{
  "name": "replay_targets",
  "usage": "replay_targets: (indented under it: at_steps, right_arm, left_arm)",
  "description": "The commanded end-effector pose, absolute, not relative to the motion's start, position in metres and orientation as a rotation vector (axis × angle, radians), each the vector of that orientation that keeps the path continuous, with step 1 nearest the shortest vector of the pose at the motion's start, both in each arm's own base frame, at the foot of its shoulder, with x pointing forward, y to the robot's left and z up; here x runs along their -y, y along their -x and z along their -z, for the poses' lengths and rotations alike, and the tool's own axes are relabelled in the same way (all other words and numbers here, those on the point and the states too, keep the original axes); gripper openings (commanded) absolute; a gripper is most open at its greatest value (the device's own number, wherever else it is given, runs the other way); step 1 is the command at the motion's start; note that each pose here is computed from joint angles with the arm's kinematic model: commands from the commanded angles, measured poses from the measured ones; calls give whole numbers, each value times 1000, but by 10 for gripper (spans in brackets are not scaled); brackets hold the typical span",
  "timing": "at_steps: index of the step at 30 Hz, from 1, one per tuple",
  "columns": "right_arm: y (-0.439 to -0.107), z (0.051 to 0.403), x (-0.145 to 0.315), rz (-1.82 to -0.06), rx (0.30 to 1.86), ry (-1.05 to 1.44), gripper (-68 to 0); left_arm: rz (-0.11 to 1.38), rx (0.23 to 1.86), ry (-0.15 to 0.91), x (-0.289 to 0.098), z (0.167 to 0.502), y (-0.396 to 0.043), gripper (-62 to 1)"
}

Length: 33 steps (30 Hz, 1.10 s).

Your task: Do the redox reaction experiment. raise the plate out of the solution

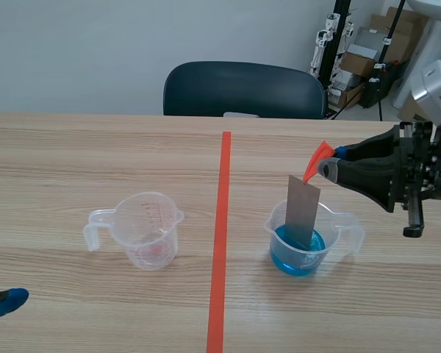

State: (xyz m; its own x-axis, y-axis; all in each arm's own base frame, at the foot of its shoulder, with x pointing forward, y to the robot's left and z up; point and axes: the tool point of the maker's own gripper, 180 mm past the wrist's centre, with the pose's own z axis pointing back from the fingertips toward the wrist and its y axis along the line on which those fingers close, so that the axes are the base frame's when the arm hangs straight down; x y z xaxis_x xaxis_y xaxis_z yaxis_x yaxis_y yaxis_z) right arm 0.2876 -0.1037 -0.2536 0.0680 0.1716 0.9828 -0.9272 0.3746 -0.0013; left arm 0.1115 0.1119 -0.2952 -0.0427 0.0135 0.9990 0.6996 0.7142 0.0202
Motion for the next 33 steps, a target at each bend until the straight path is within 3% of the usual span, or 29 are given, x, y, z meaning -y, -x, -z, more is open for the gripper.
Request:
replay_targets:
  at_steps: [1,20,33]
  right_arm:
    - [-289,245,109,-995,1228,-806,-673]
    - [-274,194,115,-1065,1321,-846,-673]
    - [-259,159,121,-1108,1375,-873,-673]
  left_arm:
    - [596,1569,616,-111,286,-113,14]
    - [587,1583,610,-112,284,-116,14]
    - [639,1658,586,-106,274,-165,14]
